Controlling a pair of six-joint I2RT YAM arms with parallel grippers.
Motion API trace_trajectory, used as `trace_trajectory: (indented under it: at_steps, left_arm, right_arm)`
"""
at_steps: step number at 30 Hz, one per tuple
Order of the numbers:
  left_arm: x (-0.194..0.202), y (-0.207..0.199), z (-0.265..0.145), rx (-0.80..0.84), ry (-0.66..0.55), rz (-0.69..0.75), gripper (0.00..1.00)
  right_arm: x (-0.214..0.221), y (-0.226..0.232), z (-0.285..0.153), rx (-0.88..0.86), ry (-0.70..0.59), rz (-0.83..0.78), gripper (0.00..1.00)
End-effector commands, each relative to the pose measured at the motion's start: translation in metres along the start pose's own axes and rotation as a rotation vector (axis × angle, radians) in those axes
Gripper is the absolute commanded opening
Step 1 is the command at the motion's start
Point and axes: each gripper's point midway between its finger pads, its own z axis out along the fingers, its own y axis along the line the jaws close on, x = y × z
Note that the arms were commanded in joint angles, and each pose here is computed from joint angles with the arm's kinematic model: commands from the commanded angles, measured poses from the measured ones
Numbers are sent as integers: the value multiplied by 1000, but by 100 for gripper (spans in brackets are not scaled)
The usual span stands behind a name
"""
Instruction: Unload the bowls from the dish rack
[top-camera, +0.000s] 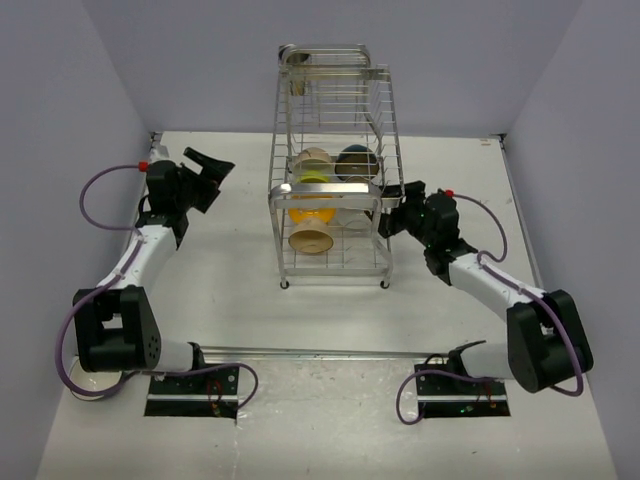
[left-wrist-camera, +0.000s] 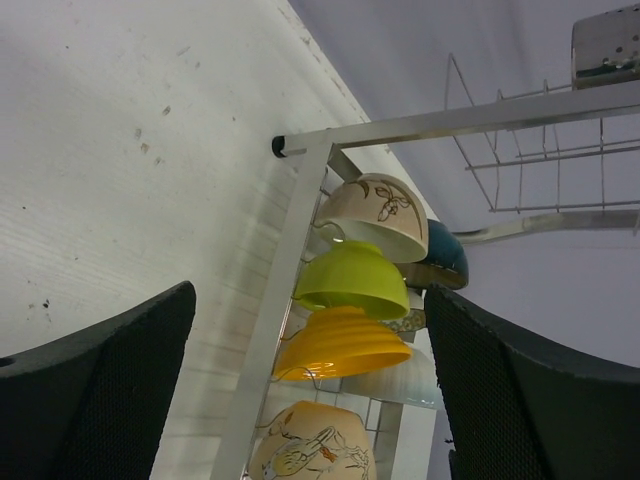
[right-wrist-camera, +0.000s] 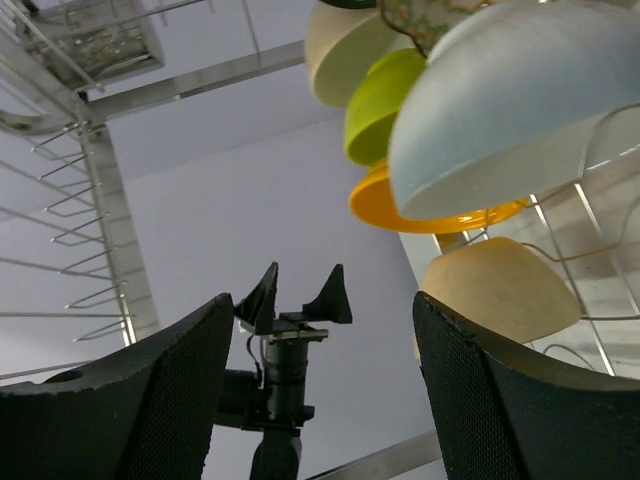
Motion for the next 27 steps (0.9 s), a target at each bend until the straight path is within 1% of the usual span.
trace_trajectory:
  at_steps: [1,2,3,4,6,7,9,11,13,18,22,24,27]
  left_arm:
    - [-2,-15,1,42,6,-12,95]
    - [-2,-16,0,54,6,-8,95]
    - [-2,-16,0,59,7,-7,95]
    - [-1,-18,0,65,8,-4,95]
    - [0,-18,0,68,17,2,94]
    - [0,-18,0,72,16,4,94]
    - [1,-21,0,85,24,8,94]
    - [3,-23,-1,95,34,9,94]
    - [5,-25,-2,102,40,20,94]
    - [13,-28,-3,110,65,23,93]
    - [16,-32,-4,118,70,27,93]
    - [19,-35,-5,125,73,38,93]
    - [20,-34,-7,124,71,39,93]
  right_arm:
    - [-6,-10,5,-31,-54,78,73]
    - [-8,-17,10,-16,-58,77,75]
    - [-7,-14,10,-31,-61,74,75]
    - [-8,-23,14,-17,-66,78,75]
    - [-8,-18,18,-62,-67,70,75]
    - [-11,-25,23,-53,-83,62,75]
    - [-14,-19,29,-88,-90,47,75]
    - [-19,-24,37,-94,-110,37,75]
    - [-20,-19,42,-121,-110,41,73]
    - [-33,-20,49,-147,-176,68,69]
    - [-40,-10,51,-185,-221,92,64]
    - [-39,-8,53,-187,-245,108,63]
    - [-29,-3,57,-187,-247,135,63]
